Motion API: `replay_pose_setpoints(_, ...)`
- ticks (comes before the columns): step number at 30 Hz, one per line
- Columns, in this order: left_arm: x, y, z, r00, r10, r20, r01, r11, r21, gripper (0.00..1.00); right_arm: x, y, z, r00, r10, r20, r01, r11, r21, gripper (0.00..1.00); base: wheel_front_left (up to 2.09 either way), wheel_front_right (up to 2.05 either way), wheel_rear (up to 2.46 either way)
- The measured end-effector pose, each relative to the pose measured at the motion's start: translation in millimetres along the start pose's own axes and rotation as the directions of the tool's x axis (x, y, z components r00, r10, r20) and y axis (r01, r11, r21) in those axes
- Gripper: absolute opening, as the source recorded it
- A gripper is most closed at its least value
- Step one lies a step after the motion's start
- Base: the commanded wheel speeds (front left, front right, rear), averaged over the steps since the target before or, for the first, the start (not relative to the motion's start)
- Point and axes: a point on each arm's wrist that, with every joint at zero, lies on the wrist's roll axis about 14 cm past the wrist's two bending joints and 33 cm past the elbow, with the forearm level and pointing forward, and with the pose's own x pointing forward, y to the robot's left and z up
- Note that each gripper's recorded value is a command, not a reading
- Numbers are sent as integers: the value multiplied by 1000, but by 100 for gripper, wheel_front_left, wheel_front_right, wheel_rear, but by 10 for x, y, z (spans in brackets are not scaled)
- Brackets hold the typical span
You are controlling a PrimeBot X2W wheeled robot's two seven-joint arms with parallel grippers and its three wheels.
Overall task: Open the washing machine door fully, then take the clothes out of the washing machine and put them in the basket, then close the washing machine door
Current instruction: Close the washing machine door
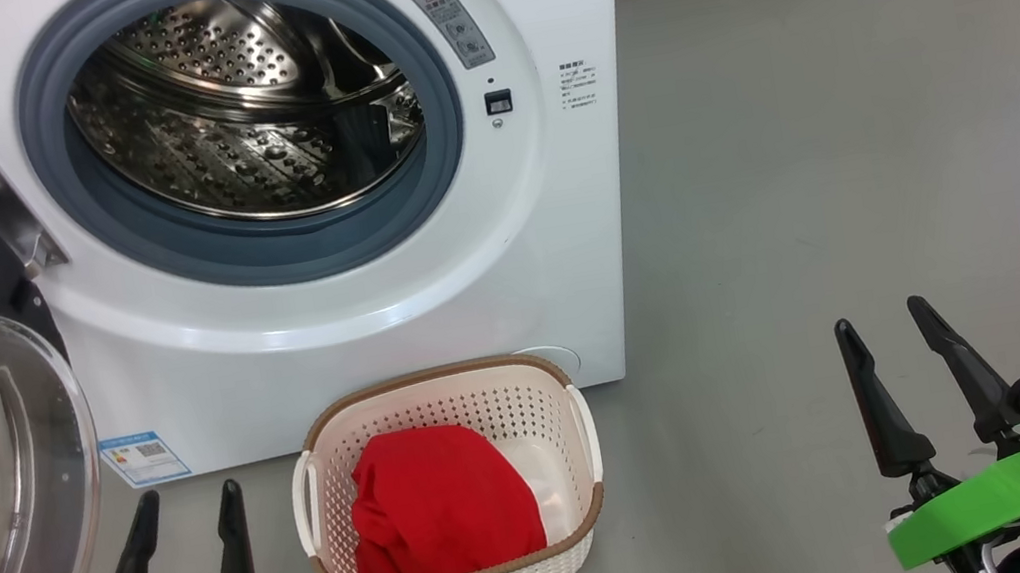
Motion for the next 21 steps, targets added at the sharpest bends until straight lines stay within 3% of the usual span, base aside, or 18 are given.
replay_pose_setpoints(10, -69, 114, 43, 999, 35, 9, -35, 999, 12, 100, 60, 135, -46, 999, 41, -11, -41, 999, 6, 100, 0, 0, 0)
replay_pose_setpoints(21, -260, 412, 153, 991, 129, 34, -130, 991, 39, 100, 189, 509, -191, 988, 151, -45, -150, 988, 27, 100, 0, 0, 0)
